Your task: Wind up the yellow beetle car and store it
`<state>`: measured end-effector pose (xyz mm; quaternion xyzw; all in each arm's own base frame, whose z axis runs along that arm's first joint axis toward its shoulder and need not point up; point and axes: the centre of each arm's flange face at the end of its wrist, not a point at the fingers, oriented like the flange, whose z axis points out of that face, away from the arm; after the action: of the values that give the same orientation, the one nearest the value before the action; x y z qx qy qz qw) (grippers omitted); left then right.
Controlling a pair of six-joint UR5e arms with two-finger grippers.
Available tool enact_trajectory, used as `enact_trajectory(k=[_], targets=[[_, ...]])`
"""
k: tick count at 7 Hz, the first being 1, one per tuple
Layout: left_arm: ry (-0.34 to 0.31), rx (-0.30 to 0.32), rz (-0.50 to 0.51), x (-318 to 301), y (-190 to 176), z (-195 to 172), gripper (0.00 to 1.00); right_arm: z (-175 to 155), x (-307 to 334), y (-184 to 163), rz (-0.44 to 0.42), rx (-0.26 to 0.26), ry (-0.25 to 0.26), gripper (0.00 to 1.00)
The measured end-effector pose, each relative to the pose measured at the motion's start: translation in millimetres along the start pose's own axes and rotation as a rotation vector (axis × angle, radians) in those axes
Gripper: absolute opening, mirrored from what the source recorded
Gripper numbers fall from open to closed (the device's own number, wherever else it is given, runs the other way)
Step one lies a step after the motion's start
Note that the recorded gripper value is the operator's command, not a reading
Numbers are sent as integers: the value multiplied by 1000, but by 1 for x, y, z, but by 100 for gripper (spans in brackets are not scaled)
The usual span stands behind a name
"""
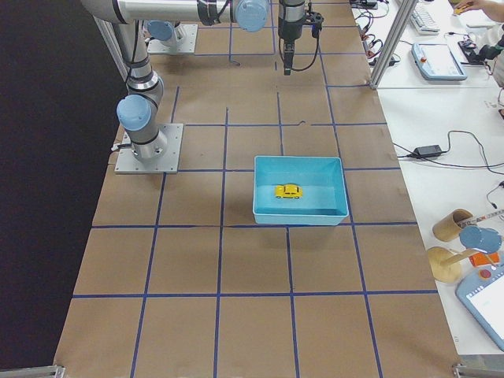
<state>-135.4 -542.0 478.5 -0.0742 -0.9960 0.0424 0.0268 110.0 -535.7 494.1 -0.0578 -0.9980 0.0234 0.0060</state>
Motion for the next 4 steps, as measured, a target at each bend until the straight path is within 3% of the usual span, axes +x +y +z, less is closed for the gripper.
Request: enact_trajectory(k=[4], targets=[[4,2,0,1,3,-1,100,5,-14,4,9,-20,-8,100]])
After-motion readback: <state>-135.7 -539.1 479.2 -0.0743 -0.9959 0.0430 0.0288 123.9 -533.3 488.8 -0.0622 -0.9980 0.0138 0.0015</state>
